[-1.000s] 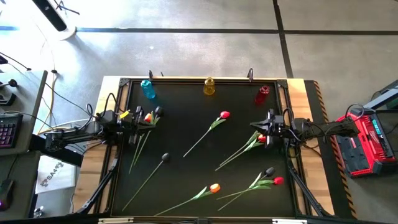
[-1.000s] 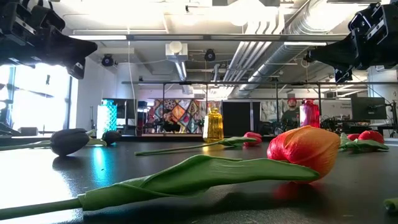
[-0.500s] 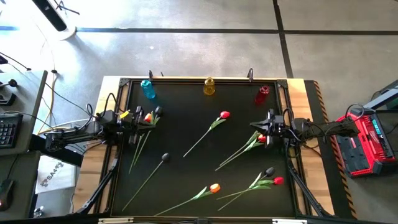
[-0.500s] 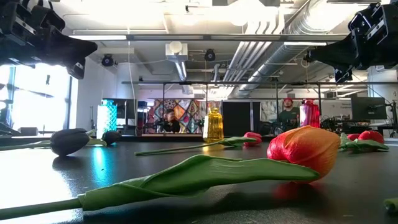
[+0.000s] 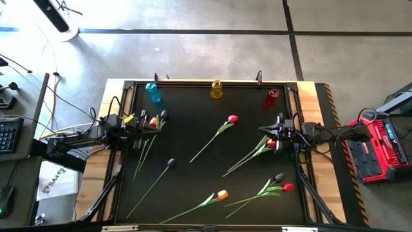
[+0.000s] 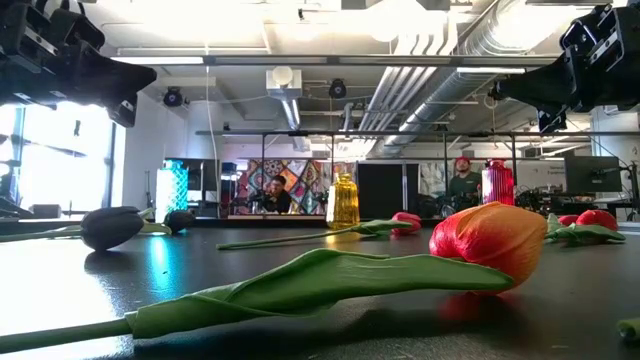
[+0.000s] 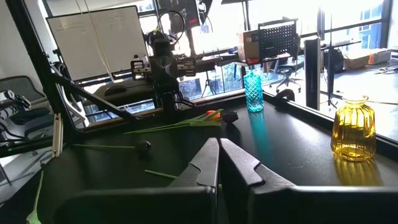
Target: Sort flowers into vase by color
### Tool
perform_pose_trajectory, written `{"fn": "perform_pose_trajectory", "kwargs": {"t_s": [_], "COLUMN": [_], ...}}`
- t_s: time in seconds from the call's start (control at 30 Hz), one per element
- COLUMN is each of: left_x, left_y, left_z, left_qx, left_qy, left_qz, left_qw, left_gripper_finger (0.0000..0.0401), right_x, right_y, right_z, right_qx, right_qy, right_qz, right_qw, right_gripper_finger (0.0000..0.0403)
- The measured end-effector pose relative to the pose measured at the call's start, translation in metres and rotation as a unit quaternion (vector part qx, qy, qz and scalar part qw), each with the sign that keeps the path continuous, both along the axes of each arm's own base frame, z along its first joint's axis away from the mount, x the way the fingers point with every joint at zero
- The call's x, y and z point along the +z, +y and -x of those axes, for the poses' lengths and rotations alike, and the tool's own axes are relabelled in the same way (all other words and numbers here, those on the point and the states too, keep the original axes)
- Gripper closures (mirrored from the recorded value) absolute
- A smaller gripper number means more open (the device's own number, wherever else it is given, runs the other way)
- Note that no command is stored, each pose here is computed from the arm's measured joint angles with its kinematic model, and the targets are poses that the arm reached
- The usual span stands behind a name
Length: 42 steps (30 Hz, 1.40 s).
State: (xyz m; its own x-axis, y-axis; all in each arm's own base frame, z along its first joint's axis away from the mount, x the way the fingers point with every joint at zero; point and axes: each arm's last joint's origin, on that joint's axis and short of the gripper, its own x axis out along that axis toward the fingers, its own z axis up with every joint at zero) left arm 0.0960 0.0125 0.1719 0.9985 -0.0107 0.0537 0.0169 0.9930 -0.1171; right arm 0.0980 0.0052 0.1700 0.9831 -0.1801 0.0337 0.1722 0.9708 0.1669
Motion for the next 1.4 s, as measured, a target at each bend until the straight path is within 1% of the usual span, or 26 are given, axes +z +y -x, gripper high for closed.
{"fn": "perform_pose_trajectory", "kwargs": {"t_s": [0.27, 0.33, 0.37, 0.47, 0.5, 0.63, 0.7, 0.9, 0.97, 1.0, 1.03, 1.1, 1.17, 1.23, 1.3, 1.4], "left_x": [0.000, 0.003, 0.004, 0.008, 0.009, 0.008, 0.008, 0.008, 0.008, 0.009, 0.009, 0.010, 0.011, 0.011, 0.013, 0.014], "left_y": [0.000, 0.000, 0.000, 0.000, 0.000, 0.004, 0.005, 0.005, 0.006, 0.007, 0.007, 0.008, 0.009, 0.011, 0.012, 0.014], "left_z": [0.000, 0.000, 0.000, 0.001, 0.001, 0.001, 0.001, 0.001, 0.001, 0.002, 0.002, 0.002, 0.003, 0.003, 0.004, 0.005], "left_qx": [0.000, -0.001, -0.002, -0.008, -0.007, 0.054, 0.070, 0.074, 0.086, 0.095, 0.105, 0.117, 0.141, 0.165, 0.183, 0.209], "left_qy": [-0.001, -0.014, -0.022, -0.038, -0.043, -0.048, -0.052, -0.058, -0.063, -0.067, -0.070, -0.082, -0.092, -0.097, -0.118, -0.134], "left_qz": [0.000, 0.002, 0.013, 0.073, 0.086, 0.109, 0.128, 0.184, 0.196, 0.197, 0.198, 0.208, 0.211, 0.223, 0.240, 0.255], "left_qw": [1.000, 1.000, 1.000, 0.997, 0.995, 0.991, 0.988, 0.978, 0.975, 0.973, 0.972, 0.968, 0.963, 0.956, 0.946, 0.935], "left_gripper_finger": [0.0401, 0.0401, 0.0401, 0.0401, 0.0401, 0.0401, 0.0401, 0.0401, 0.0401, 0.0401, 0.0401, 0.0401, 0.0401, 0.0401, 0.0401, 0.0401], "right_x": [0.000, 0.000, 0.000, 0.000, 0.000, 0.000, 0.000, 0.000, 0.000, 0.000, 0.000, 0.001, 0.001, 0.001, 0.001, 0.001], "right_y": [0.000, 0.000, 0.000, 0.000, 0.000, 0.000, 0.000, 0.000, 0.000, 0.000, 0.000, -0.002, -0.002, -0.003, -0.003, -0.003], "right_z": [0.000, 0.000, 0.000, 0.000, 0.000, 0.000, 0.000, 0.000, 0.000, 0.000, 0.000, 0.001, 0.001, 0.001, 0.001, 0.001], "right_qx": [0.000, 0.000, 0.000, 0.000, 0.000, 0.000, 0.000, -0.003, -0.005, -0.006, -0.009, -0.031, -0.049, -0.053, -0.054, -0.055], "right_qy": [0.000, 0.000, 0.000, 0.000, 0.000, 0.000, 0.000, 0.000, 0.000, 0.001, 0.004, 0.015, 0.027, 0.039, 0.044, 0.045], "right_qz": [0.000, 0.000, 0.000, 0.000, 0.000, 0.000, 0.000, 0.000, 0.000, 0.005, 0.024, 0.086, 0.145, 0.187, 0.210, 0.214], "right_qw": [1.000, 1.000, 1.000, 1.000, 1.000, 1.000, 1.000, 1.000, 1.000, 1.000, 1.000, 0.996, 0.988, 0.980, 0.975, 0.974], "right_gripper_finger": [0.0402, 0.0402, 0.0402, 0.0402, 0.0402, 0.0402, 0.0402, 0.0402, 0.0402, 0.0402, 0.0402, 0.0402, 0.0402, 0.0402, 0.0402, 0.0402]}}
